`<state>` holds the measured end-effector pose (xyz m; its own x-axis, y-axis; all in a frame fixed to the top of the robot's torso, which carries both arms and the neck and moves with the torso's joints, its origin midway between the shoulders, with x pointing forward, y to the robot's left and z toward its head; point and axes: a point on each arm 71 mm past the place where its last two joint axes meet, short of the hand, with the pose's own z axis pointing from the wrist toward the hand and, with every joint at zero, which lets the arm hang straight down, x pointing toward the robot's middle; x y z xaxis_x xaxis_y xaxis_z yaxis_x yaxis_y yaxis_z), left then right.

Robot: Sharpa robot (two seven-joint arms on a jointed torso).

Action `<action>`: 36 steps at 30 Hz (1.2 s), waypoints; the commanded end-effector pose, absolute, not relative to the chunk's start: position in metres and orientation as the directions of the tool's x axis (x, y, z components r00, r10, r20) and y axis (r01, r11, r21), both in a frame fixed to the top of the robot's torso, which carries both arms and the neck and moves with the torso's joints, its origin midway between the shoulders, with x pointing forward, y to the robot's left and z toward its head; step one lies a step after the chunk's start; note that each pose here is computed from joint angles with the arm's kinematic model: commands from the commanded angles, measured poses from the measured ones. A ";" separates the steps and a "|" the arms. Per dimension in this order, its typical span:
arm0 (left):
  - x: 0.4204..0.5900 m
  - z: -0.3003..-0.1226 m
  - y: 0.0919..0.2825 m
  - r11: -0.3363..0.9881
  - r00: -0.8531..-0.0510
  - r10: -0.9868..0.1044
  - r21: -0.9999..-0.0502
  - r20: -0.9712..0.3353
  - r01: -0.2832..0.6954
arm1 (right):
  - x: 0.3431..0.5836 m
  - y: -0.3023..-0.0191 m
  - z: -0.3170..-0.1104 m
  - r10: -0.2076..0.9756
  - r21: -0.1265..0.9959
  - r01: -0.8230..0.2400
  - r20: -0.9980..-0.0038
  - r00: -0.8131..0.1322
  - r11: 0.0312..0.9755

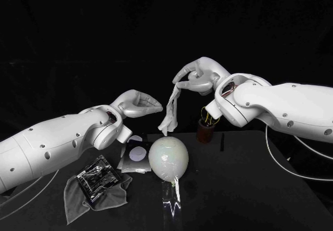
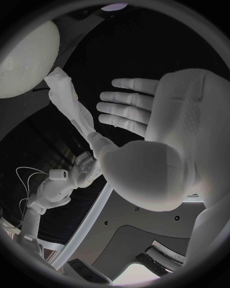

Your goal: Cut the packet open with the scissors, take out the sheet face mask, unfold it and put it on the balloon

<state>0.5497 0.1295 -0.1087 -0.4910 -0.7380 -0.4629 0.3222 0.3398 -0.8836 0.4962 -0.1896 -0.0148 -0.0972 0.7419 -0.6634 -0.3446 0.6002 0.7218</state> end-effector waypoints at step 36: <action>0.517 -0.157 0.119 0.416 -0.241 -0.711 -0.671 -0.661 0.614 | 0.501 -0.180 -0.011 0.783 0.744 -0.324 -0.621 -0.014 0.584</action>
<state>0.5172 0.1200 -0.1590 -0.2761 -0.7181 -0.6389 0.5944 0.3948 -0.7006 0.5019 -0.1810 -0.0121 -0.0246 0.7770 -0.6291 -0.3188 0.5903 0.7416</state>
